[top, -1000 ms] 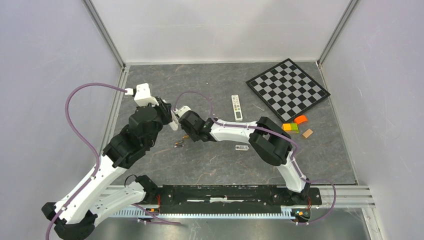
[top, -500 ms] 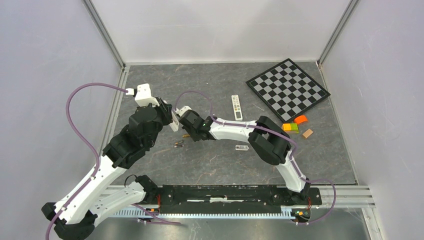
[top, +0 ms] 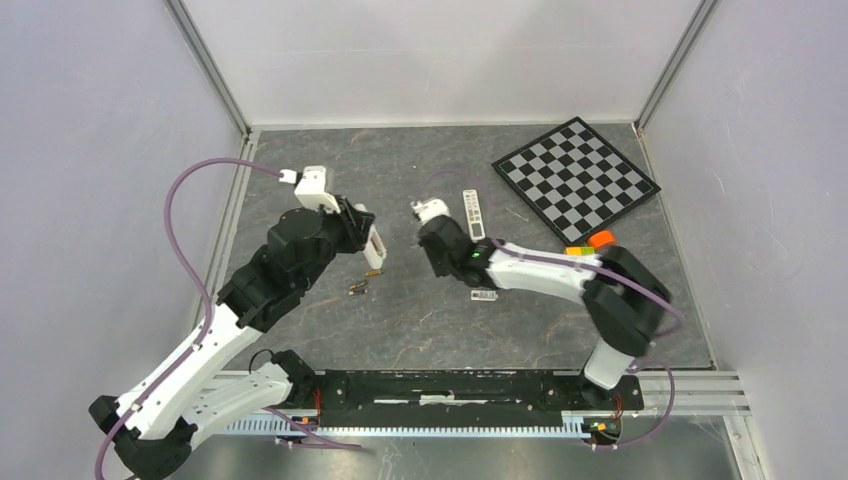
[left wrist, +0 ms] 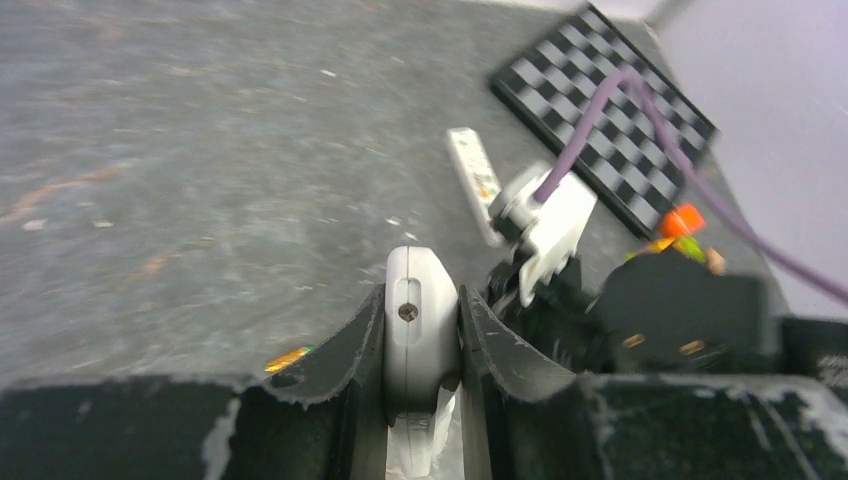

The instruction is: Load the batteries into the remote control

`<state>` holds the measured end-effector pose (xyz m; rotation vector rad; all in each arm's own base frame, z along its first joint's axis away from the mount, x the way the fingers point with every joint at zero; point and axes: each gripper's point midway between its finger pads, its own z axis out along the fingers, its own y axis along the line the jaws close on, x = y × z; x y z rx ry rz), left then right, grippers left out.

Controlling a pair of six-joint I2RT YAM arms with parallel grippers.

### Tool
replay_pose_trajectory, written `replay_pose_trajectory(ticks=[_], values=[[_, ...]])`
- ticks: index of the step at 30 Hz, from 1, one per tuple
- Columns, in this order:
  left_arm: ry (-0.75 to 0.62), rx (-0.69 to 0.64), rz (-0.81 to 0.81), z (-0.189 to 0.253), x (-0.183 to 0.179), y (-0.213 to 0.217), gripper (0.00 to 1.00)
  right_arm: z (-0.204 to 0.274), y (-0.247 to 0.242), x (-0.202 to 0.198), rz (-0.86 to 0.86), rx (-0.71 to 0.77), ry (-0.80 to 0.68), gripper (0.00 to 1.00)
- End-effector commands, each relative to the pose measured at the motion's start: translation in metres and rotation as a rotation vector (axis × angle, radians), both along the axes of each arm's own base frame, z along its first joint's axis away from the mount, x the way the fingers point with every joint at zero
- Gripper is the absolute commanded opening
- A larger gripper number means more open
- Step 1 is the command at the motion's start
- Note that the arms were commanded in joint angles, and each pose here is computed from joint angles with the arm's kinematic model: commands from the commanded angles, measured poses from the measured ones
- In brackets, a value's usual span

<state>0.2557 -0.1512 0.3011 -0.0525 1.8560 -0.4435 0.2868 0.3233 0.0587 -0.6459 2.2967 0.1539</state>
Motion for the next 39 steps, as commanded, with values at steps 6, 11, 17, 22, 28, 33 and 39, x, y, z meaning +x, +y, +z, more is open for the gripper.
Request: replay_pose_trajectory(ticks=[6,11,17,22,28,33,39], values=[[0.04,-0.201,-0.465,-0.005,-0.014,-0.103,0.02,0.122,-0.059,0.005,-0.152,0.471,-0.276,0.01],[0.119,-0.273,-0.529,-0.02,-0.01,-0.131,0.02,0.167,-0.07,-0.02,-0.081,0.664,-0.37,0.01],[0.231,-0.4,-0.531,-0.025,-0.006,-0.151,0.02,0.205,-0.06,-0.049,0.062,0.846,-0.384,0.02],[0.328,-0.467,-0.501,-0.033,-0.002,-0.16,0.02,0.213,-0.044,-0.065,0.185,0.928,-0.376,0.03],[0.407,-0.489,-0.466,-0.033,0.0,-0.157,0.02,0.213,-0.037,-0.073,0.253,0.957,-0.37,0.03],[0.481,-0.55,-0.462,-0.036,0.003,-0.155,0.02,0.203,-0.034,-0.076,0.279,0.965,-0.366,0.04],[0.534,-0.607,-0.509,-0.04,0.0,-0.159,0.02,0.196,-0.03,-0.072,0.281,0.945,-0.368,0.04]])
